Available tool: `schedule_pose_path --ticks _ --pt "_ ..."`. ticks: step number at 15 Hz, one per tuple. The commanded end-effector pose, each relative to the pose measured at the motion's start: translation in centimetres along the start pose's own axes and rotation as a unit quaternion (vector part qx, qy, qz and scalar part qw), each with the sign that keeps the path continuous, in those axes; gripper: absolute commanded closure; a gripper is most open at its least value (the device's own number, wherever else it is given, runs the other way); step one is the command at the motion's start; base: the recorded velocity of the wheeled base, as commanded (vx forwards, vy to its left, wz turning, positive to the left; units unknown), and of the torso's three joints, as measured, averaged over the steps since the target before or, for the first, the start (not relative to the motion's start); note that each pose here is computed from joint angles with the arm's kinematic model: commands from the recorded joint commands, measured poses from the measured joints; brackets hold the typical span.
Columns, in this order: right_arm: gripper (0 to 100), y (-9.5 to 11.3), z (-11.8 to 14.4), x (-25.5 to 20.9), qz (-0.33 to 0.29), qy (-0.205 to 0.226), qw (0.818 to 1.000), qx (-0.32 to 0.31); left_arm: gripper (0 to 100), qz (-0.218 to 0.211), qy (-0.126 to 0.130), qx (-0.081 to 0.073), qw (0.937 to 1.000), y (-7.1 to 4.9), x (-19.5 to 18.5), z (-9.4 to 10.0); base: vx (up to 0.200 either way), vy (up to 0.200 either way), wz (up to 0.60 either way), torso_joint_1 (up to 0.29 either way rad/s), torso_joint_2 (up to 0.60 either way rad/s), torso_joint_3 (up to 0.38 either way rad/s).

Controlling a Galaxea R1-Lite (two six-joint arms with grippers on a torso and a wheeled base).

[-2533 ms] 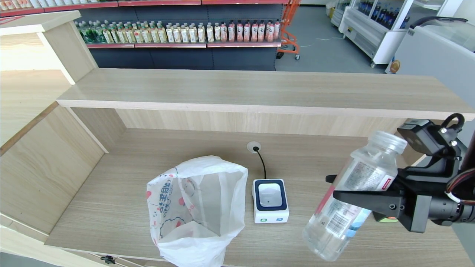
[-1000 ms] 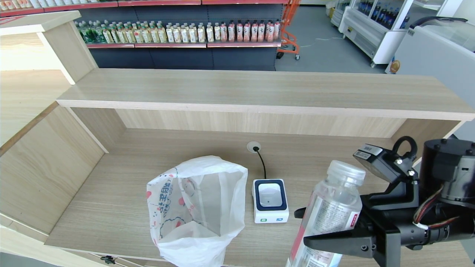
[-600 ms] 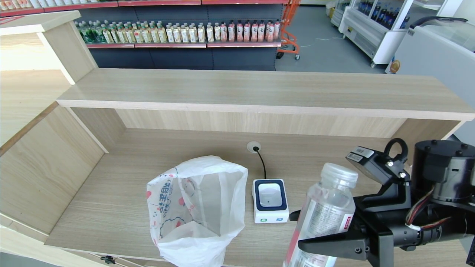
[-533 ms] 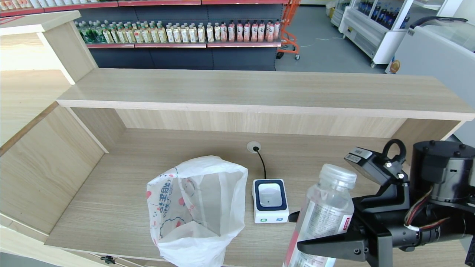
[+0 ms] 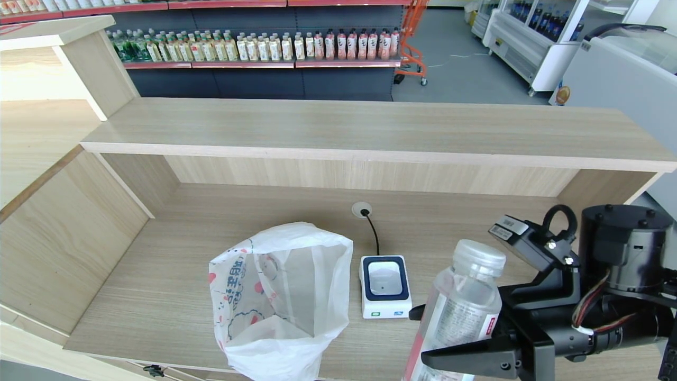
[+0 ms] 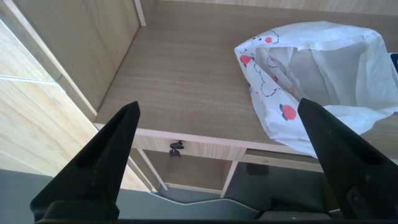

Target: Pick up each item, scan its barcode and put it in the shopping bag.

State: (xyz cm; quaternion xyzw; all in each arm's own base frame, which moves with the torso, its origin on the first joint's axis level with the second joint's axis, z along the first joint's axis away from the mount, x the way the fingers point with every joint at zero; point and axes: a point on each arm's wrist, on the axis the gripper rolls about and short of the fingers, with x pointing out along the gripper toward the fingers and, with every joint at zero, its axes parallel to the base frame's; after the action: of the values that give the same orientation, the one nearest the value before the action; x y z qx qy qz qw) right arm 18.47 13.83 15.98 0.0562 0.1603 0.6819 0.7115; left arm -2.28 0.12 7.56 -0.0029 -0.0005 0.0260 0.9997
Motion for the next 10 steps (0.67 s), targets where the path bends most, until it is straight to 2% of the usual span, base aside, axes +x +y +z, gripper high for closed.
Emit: schedule_pose_path --ticks 1,7,8,9,10 --pt "100 0.2 -0.1 0.2 0.005 0.004 1.000 0.000 0 0.000 0.000 0.000 1.0000 0.0 0.0 0.0 0.000 0.000 0.00 0.000 0.00 0.000" --pt "100 0.7 0.6 -0.4 -0.001 -0.009 1.000 -0.016 0 0.000 0.000 0.000 1.0000 0.0 0.0 0.0 0.000 0.000 0.00 0.000 0.00 0.000" --pt "100 0.9 0.9 -0.8 -0.011 -0.016 1.000 -0.022 0 0.000 0.000 0.000 1.0000 0.0 0.0 0.0 0.000 0.000 0.00 0.000 0.00 0.000" --pt "100 1.5 2.2 -2.3 -0.076 -0.038 0.995 -0.044 0 0.000 0.000 0.000 1.0000 0.0 0.0 0.0 0.000 0.000 0.00 0.000 0.00 0.000" --pt "100 1.5 2.4 -2.5 -0.084 -0.040 0.995 -0.047 0 0.000 0.000 0.000 1.0000 0.0 0.0 0.0 0.000 0.000 0.00 0.000 0.00 0.000"
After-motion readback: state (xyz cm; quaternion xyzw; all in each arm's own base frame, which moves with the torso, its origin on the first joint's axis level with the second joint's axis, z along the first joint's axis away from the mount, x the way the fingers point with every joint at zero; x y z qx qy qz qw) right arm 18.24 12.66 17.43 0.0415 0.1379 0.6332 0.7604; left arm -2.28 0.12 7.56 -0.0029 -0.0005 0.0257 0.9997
